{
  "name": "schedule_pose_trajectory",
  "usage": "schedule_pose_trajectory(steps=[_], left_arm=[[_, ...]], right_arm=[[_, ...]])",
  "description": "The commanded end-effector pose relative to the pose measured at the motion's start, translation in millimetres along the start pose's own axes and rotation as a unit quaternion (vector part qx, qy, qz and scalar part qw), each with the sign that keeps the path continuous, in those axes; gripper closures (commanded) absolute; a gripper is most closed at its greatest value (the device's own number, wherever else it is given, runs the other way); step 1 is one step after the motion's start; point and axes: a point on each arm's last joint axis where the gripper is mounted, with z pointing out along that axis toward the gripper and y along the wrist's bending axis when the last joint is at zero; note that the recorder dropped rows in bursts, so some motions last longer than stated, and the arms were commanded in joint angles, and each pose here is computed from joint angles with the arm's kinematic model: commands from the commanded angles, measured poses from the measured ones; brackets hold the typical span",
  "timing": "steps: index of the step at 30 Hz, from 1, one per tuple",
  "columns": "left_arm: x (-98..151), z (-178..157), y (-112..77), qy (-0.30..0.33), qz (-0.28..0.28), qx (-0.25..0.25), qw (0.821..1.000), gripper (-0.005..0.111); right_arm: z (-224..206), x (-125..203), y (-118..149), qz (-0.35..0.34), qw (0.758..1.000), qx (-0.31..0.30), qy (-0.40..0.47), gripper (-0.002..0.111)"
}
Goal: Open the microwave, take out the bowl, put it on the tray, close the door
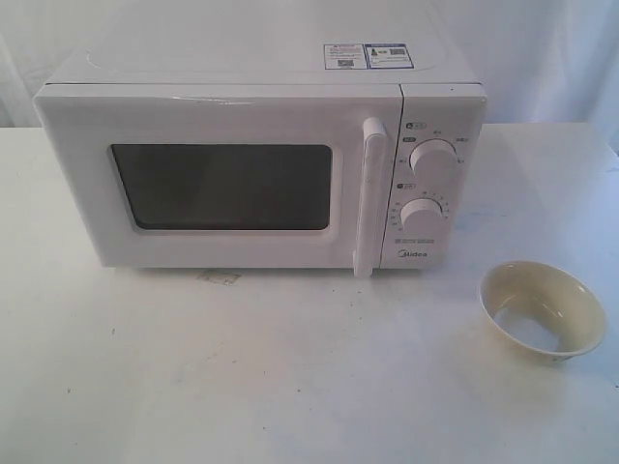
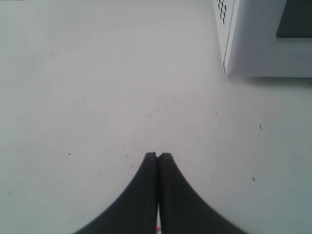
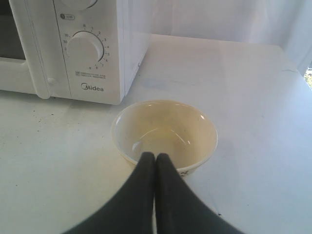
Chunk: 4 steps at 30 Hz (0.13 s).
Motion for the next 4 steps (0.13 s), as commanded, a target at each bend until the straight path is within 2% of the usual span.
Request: schedule_pose_trajectory(steps=[1,4], left_arm=[[1.7,0.3,-0.5,0.001,-0.001,0.004,1.000,0.107],[1.7,0.3,-0.5,0.001,-0.001,0.004,1.000,0.107]], right_arm=[[0.1,1.4,-0.3,0.001,1.000,0.003,-0.001,0.108],[0.1,1.4,-0.3,0.001,1.000,0.003,-0.001,0.108]])
